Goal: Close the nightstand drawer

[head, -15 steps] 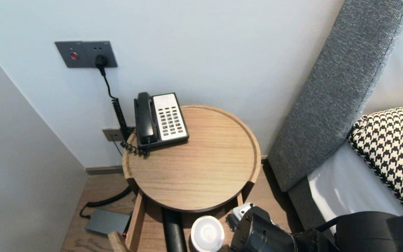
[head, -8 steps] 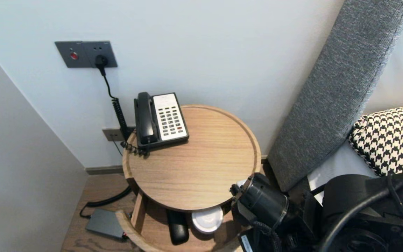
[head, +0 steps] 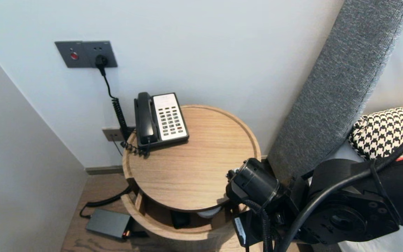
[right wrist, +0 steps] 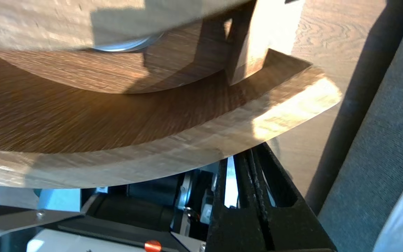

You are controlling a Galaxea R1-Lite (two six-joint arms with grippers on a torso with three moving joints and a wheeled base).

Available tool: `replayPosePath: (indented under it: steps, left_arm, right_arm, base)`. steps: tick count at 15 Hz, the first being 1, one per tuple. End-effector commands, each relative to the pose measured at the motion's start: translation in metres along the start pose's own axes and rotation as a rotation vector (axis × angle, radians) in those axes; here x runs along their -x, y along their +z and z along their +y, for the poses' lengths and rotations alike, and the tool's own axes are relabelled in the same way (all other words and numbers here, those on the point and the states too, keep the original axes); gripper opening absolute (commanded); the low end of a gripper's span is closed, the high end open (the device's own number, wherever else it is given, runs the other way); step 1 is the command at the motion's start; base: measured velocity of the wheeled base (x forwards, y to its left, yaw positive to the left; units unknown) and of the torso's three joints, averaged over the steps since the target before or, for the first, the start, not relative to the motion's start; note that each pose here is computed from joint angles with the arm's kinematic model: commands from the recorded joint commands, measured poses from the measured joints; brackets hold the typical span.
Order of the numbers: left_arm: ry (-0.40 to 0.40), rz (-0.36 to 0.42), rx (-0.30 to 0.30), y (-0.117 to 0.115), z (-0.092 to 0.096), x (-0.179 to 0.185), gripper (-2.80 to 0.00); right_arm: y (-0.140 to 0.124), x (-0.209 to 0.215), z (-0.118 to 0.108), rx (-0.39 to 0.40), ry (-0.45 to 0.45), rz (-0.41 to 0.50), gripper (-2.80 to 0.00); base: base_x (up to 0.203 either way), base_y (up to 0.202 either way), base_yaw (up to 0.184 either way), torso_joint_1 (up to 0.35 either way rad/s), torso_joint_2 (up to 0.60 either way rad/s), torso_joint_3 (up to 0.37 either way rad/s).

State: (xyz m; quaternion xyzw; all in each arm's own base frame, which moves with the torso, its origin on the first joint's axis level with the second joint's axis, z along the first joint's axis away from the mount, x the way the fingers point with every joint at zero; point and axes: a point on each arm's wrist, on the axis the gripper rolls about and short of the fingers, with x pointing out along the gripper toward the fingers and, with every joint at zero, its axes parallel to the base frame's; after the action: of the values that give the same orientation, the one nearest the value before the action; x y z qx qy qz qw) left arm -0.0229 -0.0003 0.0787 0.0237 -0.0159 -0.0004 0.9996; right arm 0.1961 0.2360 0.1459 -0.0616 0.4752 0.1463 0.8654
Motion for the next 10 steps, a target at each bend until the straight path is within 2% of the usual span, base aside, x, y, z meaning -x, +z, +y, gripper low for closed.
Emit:
replayPosePath:
  steps: [1, 10]
  left_arm:
    - [0.000, 0.010, 0.000, -0.003, 0.000, -0.001, -2.80]
    - [-0.001, 0.010, 0.000, -0.003, 0.000, -0.001, -2.80]
  right_arm:
    - [0.008, -0.003, -0.001, -0.020, -0.003, -0.012, -2.80]
    - [0.020, -0.007, -0.003, -0.028, -0.010, -0.028, -2.80]
  base:
    - [0.000, 0.000, 0.000, 0.000, 0.00, 0.000]
    - [0.000, 0.000, 0.000, 0.000, 0.00, 0.000]
